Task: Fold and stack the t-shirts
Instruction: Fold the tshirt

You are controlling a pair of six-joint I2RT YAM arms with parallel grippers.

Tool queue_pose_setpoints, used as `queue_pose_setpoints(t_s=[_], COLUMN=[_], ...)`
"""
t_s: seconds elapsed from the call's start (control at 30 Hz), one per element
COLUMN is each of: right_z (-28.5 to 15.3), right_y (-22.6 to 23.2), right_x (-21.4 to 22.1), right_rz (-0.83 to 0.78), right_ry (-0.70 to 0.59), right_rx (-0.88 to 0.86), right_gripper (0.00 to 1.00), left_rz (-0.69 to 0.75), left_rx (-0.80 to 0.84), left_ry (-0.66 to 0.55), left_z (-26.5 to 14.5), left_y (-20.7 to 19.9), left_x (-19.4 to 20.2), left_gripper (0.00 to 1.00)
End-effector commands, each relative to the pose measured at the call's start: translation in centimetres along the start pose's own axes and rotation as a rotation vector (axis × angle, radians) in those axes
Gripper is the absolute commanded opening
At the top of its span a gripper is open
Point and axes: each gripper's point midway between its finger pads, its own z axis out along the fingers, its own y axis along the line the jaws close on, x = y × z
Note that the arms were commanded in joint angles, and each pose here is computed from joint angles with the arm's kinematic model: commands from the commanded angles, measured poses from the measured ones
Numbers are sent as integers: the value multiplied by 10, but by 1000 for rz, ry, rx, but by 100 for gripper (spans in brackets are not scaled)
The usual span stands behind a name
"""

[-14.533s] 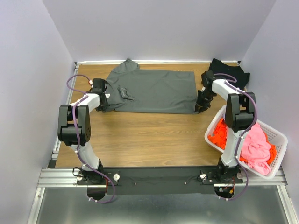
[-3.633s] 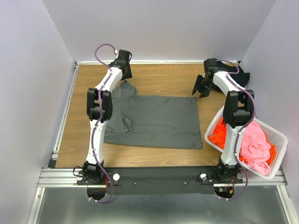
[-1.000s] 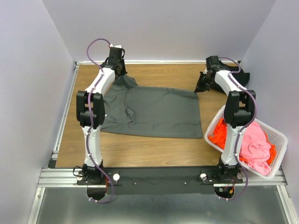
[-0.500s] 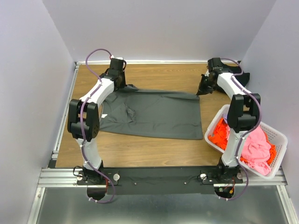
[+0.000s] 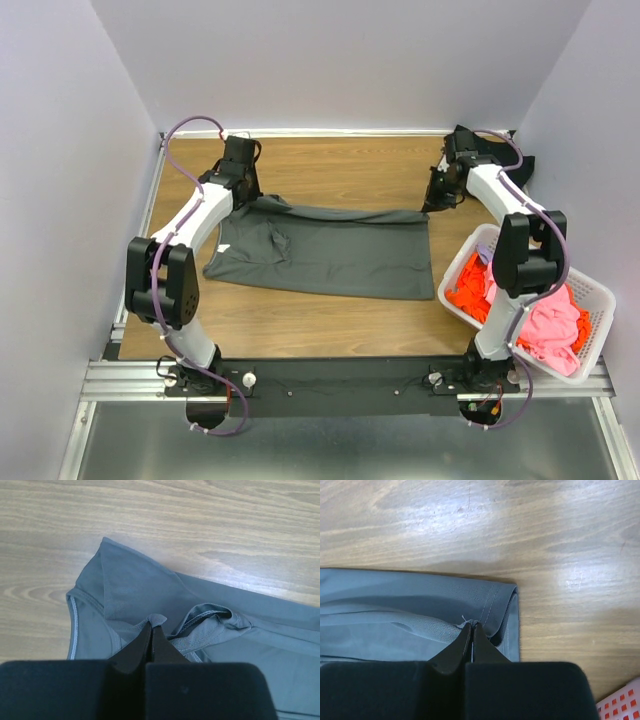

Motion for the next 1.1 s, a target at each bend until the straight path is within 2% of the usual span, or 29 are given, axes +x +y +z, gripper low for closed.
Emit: queue_pose_setpoints(t_s=[0.0,0.67,0.77,0.87,0.9,0.93,1.07], right_z=[-8,-16,-18,-23,-24,-33,-51], right_y=[-2,-8,-8,-7,-9,-5,-6], right_x=[1,29,35,46,55,56,71], right_rz=[-35,-31,-41,-54,-55,-61,-66], right_ry=[-36,-25,-22,-15,-1,-21,-41], right_rx=[24,55,54,50,49,33,17], right_gripper=[3,4,9,19,25,29,46], left_rz=[-29,-63,-62,-66,-74,-81,-106], left_rx=[-29,-25,-22,-27,-28,-22,-14], left_ry=[-13,69,99,139,147,141,117], left_z=[-13,-44,-46,-53,-55,-63,-81], left_y=[6,19,21,27,28,31,35], left_x=[2,56,71,90,95,99,102], left_gripper=[0,0,0,10,26,34,60])
